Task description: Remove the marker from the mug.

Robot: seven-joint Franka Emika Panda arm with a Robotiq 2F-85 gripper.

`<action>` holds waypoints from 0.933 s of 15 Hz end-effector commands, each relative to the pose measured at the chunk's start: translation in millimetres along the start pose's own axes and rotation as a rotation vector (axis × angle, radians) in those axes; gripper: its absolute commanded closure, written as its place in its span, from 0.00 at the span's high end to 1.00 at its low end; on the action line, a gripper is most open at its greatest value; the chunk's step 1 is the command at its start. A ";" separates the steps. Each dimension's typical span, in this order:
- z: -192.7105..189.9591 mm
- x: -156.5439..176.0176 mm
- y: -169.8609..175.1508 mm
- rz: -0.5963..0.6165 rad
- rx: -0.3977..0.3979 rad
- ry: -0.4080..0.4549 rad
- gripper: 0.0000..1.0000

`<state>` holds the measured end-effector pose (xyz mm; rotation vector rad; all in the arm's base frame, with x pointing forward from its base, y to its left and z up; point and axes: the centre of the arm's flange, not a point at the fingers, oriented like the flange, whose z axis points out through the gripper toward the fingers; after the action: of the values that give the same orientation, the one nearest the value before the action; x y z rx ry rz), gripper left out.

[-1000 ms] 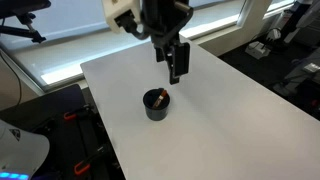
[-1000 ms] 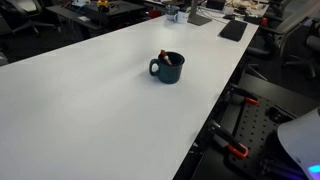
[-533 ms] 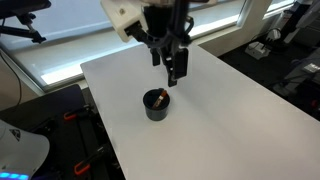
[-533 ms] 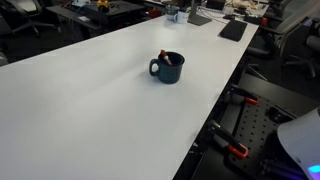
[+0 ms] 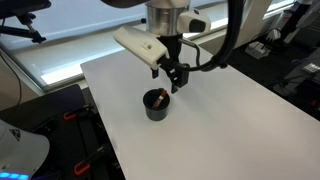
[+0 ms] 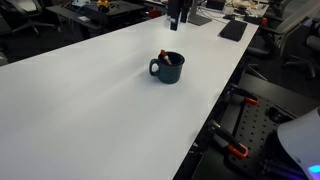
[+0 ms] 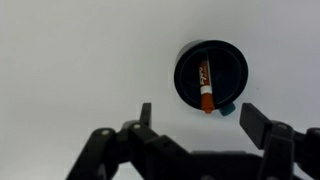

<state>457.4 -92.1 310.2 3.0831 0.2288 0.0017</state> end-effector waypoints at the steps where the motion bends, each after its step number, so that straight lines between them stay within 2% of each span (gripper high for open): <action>1: 18.1 6.2 -2.5 -0.073 -0.002 0.033 0.60; 4: 29.7 8.2 -5.0 -0.097 0.000 0.028 0.51; 7: 38.0 8.8 -8.5 -0.121 0.007 0.020 0.59; 9: 43.1 8.7 -11.8 -0.137 0.013 0.017 0.60; 11: 47.5 9.0 -15.8 -0.158 0.016 0.017 0.53; 12: 48.9 9.2 -17.5 -0.165 0.019 0.014 0.53; 13: 50.3 9.4 -19.4 -0.176 0.022 0.012 0.49; 14: 52.0 9.8 -21.3 -0.182 0.027 0.011 0.51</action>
<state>465.5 -78.8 262.7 3.0695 0.4589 -0.0228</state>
